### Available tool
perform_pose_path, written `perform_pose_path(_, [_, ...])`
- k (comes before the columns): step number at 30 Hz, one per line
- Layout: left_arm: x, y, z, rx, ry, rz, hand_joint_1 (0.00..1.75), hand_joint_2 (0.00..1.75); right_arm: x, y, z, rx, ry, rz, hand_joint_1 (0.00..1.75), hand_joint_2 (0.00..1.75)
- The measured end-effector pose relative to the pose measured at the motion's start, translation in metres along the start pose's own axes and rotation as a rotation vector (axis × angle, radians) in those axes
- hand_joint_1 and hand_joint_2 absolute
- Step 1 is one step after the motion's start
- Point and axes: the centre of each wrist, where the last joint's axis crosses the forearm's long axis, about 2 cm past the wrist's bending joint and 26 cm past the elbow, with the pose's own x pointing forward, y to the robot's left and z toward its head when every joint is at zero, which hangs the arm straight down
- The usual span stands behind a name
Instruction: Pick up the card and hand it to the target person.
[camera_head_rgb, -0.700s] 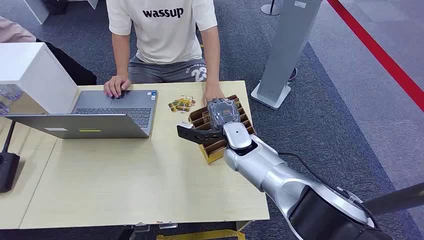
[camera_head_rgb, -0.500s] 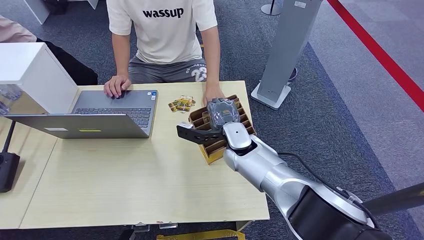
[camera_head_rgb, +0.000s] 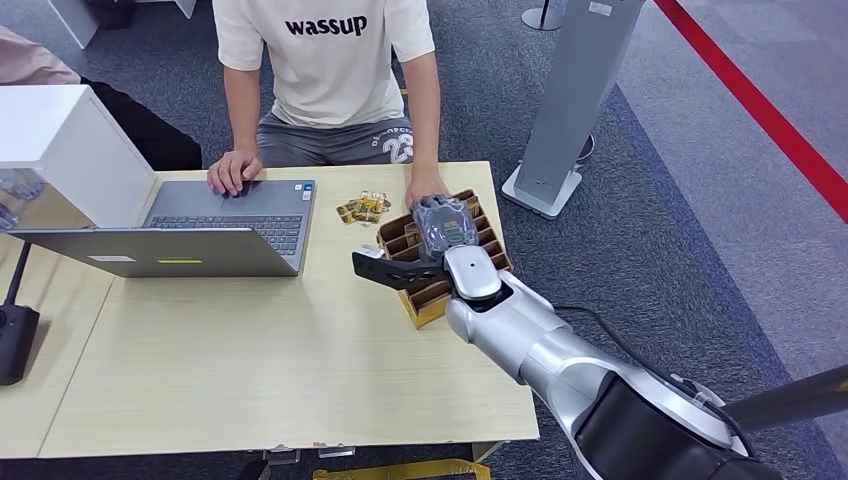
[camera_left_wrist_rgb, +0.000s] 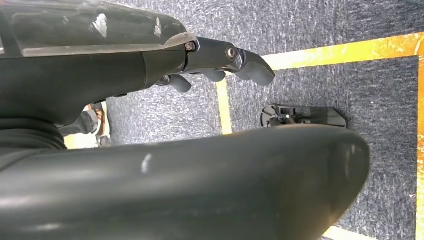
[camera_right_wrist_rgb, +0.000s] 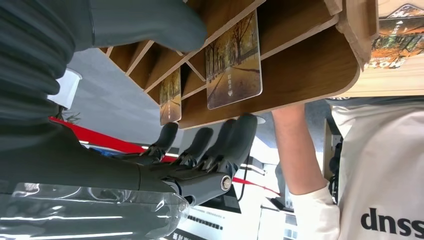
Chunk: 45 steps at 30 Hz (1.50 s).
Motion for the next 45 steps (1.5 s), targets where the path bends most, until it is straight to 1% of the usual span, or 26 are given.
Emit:
perform_pose_path(4, [-0.0008, -0.0001, 0.0000, 0.000, 0.002, 0.001, 0.00, 0.00, 0.0004, 0.0002, 0.0000, 0.001, 0.000, 0.000, 1.04, 1.75])
perform_pose_path(12, [-0.0014, -0.0003, 0.0000, 0.001, 0.002, 0.001, 0.00, 0.00, 0.0000, 0.0004, -0.0001, 0.002, 0.001, 0.001, 1.03, 1.75])
perform_pose_path(14, [-0.0015, -0.0003, -0.0001, 0.001, 0.003, 0.001, 0.00, 0.00, 0.0000, 0.0004, -0.0001, 0.002, 0.001, 0.001, 1.06, 1.75])
perform_pose_path(15, [-0.0016, -0.0003, -0.0001, 0.001, 0.003, 0.001, 0.00, 0.00, 0.0000, 0.0004, -0.0001, 0.002, 0.001, 0.001, 1.08, 1.75])
perform_pose_path(19, [-0.0020, -0.0004, -0.0001, 0.001, 0.003, 0.001, 0.00, 0.00, -0.0001, 0.0005, -0.0001, 0.002, 0.001, 0.001, 1.30, 1.75])
perform_pose_path(24, [-0.0025, -0.0004, -0.0001, 0.001, 0.001, 0.001, 0.00, 0.00, -0.0001, 0.0003, -0.0001, 0.002, 0.001, 0.000, 1.36, 1.75])
perform_pose_path(28, [-0.0028, -0.0005, -0.0001, 0.000, 0.001, 0.001, 0.00, 0.00, -0.0001, 0.0002, -0.0002, 0.002, 0.000, 0.000, 1.56, 1.75])
perform_pose_path(31, [-0.0030, -0.0005, -0.0001, 0.000, 0.001, 0.001, 0.00, 0.00, 0.0000, -0.0002, -0.0004, 0.001, -0.001, 0.000, 1.61, 1.75])
perform_pose_path(35, [-0.0034, -0.0008, -0.0001, -0.011, -0.009, -0.002, 0.00, 1.75, 0.0002, -0.0009, -0.0007, 0.000, -0.002, 0.000, 1.64, 1.75])
perform_pose_path(41, [-0.0041, -0.0014, -0.0001, -0.030, -0.033, -0.013, 0.00, 1.75, 0.0004, -0.0010, -0.0007, 0.000, -0.003, -0.001, 1.64, 1.75])
perform_pose_path(45, [-0.0053, -0.0015, -0.0002, -0.030, -0.030, -0.006, 0.00, 1.75, 0.0001, -0.0017, -0.0010, 0.000, -0.004, -0.015, 1.64, 1.75])
